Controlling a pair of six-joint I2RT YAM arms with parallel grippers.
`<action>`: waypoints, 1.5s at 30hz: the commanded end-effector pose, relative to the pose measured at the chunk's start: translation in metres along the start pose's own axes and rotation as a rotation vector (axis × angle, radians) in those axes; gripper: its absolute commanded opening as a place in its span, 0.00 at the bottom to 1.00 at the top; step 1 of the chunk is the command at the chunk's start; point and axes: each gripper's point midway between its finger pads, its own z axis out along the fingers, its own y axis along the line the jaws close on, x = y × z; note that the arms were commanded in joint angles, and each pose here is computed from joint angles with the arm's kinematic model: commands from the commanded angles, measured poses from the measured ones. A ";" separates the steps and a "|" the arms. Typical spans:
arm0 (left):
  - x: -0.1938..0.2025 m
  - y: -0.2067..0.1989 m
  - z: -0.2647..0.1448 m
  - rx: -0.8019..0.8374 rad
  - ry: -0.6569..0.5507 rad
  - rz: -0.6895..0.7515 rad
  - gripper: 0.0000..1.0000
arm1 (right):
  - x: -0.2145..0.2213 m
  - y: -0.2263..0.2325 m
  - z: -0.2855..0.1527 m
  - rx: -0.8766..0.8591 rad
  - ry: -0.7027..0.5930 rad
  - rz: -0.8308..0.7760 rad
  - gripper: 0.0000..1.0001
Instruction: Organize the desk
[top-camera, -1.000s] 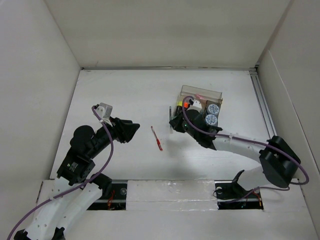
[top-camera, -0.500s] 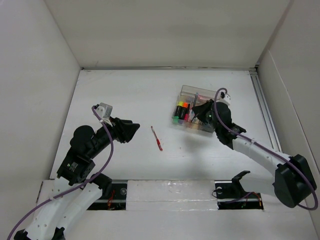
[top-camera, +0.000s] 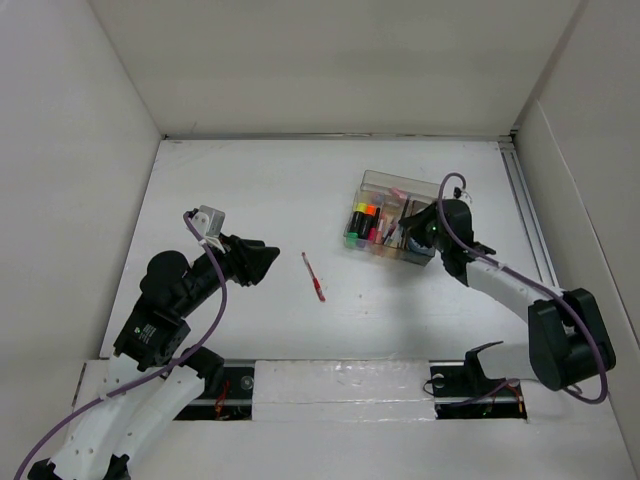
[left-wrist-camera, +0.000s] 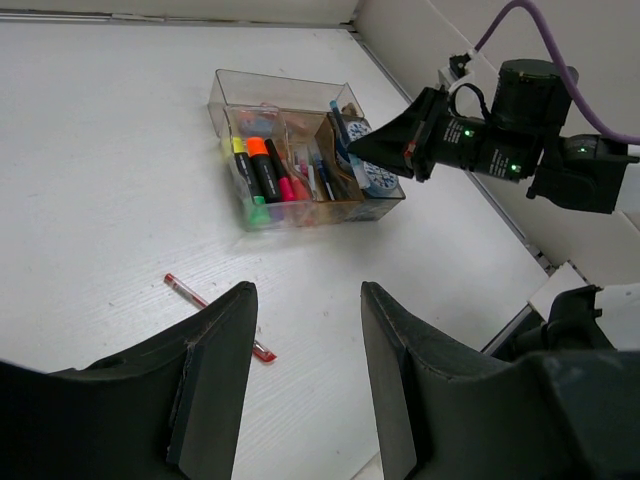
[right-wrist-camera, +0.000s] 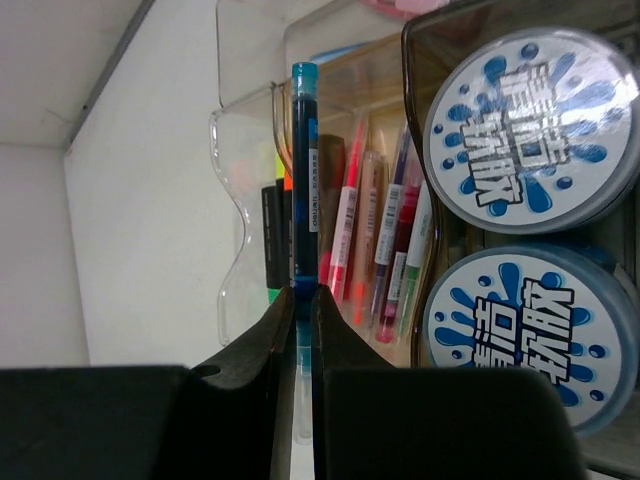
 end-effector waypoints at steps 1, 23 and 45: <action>-0.016 -0.008 -0.003 0.031 -0.058 0.024 0.42 | 0.002 0.012 0.007 -0.055 0.020 0.003 0.00; -0.014 -0.007 -0.001 0.028 -0.047 0.021 0.43 | 0.004 0.015 0.034 -0.015 0.016 0.010 0.02; -0.013 -0.007 0.001 0.027 -0.040 0.020 0.43 | -0.004 0.021 0.036 -0.012 -0.018 0.014 0.41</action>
